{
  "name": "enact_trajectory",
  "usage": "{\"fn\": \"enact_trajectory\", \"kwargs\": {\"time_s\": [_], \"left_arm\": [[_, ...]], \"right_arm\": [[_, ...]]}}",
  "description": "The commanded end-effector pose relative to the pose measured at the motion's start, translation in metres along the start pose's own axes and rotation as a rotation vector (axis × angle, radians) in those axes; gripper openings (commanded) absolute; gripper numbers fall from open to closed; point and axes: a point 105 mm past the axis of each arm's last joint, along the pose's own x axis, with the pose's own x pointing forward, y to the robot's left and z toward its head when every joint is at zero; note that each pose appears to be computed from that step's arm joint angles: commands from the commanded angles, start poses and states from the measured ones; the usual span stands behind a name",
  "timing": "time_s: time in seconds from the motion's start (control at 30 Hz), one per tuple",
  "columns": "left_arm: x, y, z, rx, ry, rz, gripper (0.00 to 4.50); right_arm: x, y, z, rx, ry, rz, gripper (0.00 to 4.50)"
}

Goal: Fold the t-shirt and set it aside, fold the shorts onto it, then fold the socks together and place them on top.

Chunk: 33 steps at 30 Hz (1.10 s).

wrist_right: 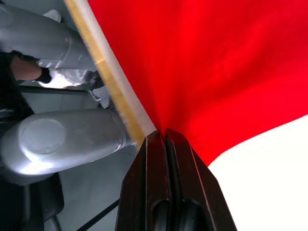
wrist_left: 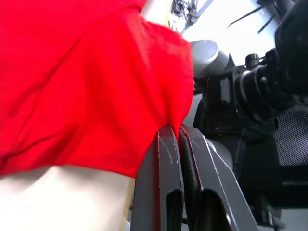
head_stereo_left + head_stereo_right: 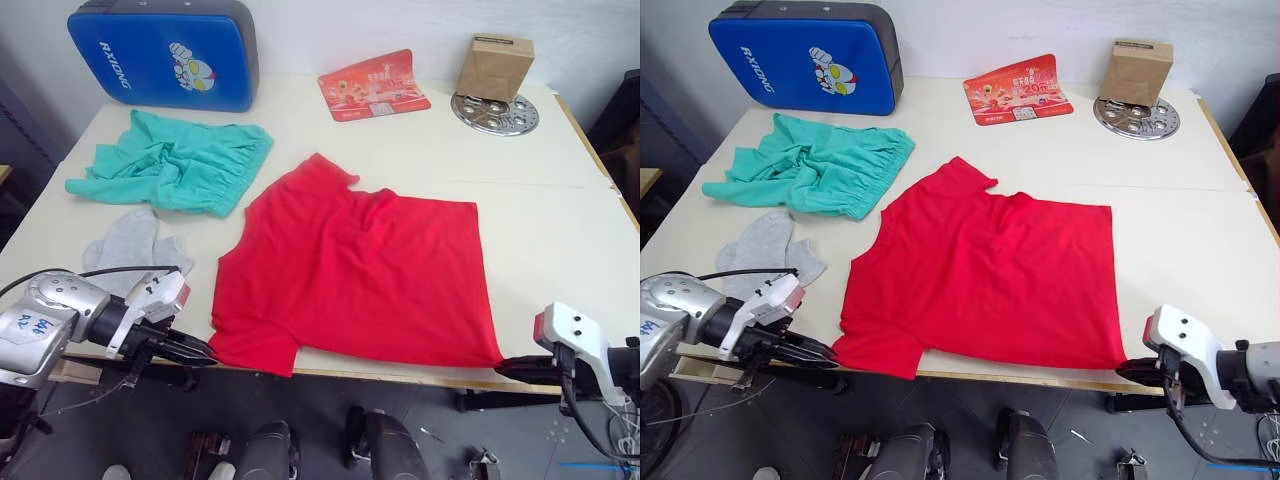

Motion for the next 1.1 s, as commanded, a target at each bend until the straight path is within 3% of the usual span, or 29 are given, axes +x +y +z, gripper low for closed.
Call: {"fn": "enact_trajectory", "kwargs": {"time_s": [0.03,0.17,0.33,0.5,0.7,1.0,1.1], "left_arm": [[-0.003,-0.014,0.004,0.004,0.0,-0.1,0.03],[-0.006,-0.006,0.024,-0.006,-0.089,-0.094,0.03],[-0.007,0.037,0.048,0.014,-0.22,0.087,0.03],[0.001,0.08,0.056,0.069,-0.244,0.267,0.03],[0.003,0.11,0.062,0.045,-0.282,0.389,0.03],[0.009,0.117,0.071,0.02,-0.294,0.363,0.03],[0.006,0.118,0.073,0.021,-0.302,0.371,0.67]], "right_arm": [[-0.011,0.003,0.008,-0.04,0.0,0.022,0.0],[-0.019,0.005,0.011,-0.015,-0.009,0.081,0.0],[-0.017,-0.043,0.021,0.033,-0.085,-0.141,0.0],[-0.013,-0.058,0.025,0.083,-0.105,-0.173,0.0],[-0.005,-0.063,0.019,0.076,-0.072,-0.178,0.0],[0.004,-0.066,0.025,0.056,-0.098,-0.178,0.0],[0.001,-0.065,0.027,0.086,-0.125,-0.178,0.39]]}}
